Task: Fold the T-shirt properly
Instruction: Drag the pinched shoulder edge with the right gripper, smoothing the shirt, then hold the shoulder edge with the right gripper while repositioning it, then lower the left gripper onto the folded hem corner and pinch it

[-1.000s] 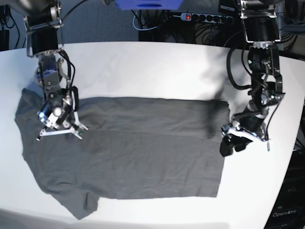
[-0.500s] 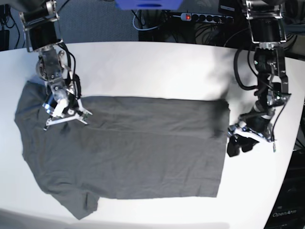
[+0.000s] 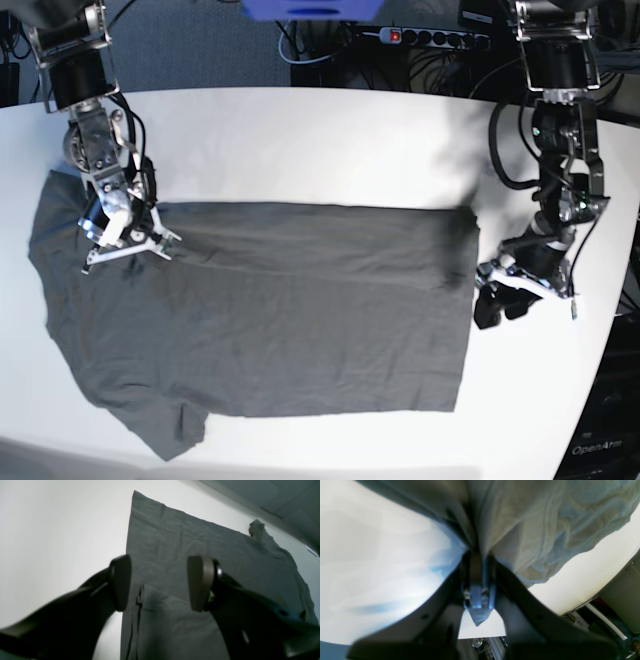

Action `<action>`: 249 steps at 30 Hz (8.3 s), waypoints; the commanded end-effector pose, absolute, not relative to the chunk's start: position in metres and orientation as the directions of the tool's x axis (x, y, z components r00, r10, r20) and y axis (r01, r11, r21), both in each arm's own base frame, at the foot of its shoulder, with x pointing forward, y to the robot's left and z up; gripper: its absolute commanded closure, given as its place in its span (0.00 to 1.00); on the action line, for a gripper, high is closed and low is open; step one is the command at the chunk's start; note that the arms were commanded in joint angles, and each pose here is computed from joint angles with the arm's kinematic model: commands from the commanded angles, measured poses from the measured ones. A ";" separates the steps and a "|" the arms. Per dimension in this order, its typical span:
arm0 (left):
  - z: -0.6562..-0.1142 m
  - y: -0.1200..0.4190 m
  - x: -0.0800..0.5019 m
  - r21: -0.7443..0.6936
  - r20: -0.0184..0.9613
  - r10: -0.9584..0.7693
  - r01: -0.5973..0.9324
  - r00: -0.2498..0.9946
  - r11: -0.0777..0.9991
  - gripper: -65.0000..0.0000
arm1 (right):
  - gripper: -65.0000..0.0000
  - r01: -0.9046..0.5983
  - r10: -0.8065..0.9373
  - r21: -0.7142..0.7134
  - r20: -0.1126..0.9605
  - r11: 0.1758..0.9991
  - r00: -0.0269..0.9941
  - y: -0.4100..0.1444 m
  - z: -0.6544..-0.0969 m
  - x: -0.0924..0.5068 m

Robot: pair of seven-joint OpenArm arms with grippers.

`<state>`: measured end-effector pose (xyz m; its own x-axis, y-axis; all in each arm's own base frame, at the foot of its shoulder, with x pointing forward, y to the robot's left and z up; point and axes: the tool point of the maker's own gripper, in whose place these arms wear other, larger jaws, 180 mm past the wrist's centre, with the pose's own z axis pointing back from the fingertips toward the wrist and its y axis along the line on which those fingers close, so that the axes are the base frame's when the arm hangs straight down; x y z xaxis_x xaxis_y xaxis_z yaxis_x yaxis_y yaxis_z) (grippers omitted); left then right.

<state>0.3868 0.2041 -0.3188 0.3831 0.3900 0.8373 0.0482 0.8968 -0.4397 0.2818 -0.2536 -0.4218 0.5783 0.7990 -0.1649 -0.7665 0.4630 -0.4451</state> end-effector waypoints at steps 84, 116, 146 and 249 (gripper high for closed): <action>-0.298 0.212 0.393 -0.418 0.867 0.373 0.075 0.330 0.905 0.46 | 0.23 -0.685 0.836 -0.693 -0.224 0.225 0.501 -0.298 -0.357 0.336; -0.300 0.218 0.393 -0.401 0.871 0.356 0.070 0.338 0.913 0.46 | 0.99 -0.331 0.529 -0.742 0.038 0.583 0.848 -0.388 -0.313 0.332; -0.297 0.225 0.394 -0.380 0.879 0.337 0.069 0.336 0.922 0.46 | 0.99 -0.387 0.519 -0.504 0.150 0.773 0.842 -0.328 -0.420 0.300; -0.433 0.169 0.351 -0.225 0.725 0.038 0.184 0.688 0.957 0.95 | 1.00 -0.463 0.511 -0.335 0.067 0.820 0.857 -0.300 -0.494 0.224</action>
<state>0.3502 0.1611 -0.4326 0.6747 0.0642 0.7353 0.1875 0.9487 -0.2548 0.2779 -0.3187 -0.4564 0.8287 0.5114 0.2276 -0.3569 0.7960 -0.4889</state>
